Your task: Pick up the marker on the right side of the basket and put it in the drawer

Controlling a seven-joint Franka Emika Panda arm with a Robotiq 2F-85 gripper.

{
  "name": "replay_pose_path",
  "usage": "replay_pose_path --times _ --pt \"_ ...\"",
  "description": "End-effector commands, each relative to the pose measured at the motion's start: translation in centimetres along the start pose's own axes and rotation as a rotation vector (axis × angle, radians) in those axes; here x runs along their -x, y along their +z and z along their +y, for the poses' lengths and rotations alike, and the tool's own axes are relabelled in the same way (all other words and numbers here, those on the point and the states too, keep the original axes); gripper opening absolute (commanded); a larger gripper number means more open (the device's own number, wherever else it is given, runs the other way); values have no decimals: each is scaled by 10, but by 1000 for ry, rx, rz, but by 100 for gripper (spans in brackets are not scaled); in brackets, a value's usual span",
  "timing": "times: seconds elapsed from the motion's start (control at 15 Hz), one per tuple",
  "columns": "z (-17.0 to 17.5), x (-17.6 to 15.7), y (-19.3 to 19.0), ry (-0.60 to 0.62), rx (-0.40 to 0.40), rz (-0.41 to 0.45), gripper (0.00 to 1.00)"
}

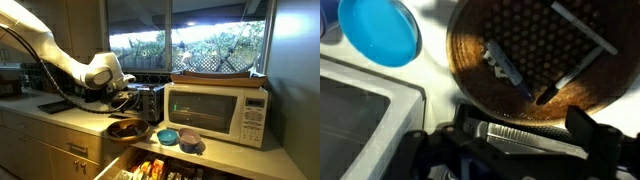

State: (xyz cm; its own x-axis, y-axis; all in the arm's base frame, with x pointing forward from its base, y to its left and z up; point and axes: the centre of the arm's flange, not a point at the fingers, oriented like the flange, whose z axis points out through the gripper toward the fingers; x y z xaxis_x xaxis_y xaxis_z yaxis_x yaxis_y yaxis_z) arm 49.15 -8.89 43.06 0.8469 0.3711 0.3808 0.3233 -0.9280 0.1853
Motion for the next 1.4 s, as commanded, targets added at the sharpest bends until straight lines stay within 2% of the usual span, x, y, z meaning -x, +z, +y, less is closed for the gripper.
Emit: replay_pose_path --times 0.0,0.2,0.27,0.47,0.67,0.73,0.8,0.87,1.07,1.13,1.33 --pt "4 7 6 -1 -6 -7 100" --pt "2 0 2 -4 0 3 100" --pt "4 1 6 -106 -46 -13 100" --pt "18 14 11 -237 -156 -48 100" --pt "30 19 15 -377 -227 -97 100" --pt "35 16 18 -381 -168 -113 100" --pt "37 14 14 -377 -176 -63 100" --pt "26 19 9 -344 -176 -77 100" --pt "33 15 8 -362 -167 -72 100" --pt "36 10 27 -395 -148 -100 100" --pt "43 1 54 -459 -158 -145 100"
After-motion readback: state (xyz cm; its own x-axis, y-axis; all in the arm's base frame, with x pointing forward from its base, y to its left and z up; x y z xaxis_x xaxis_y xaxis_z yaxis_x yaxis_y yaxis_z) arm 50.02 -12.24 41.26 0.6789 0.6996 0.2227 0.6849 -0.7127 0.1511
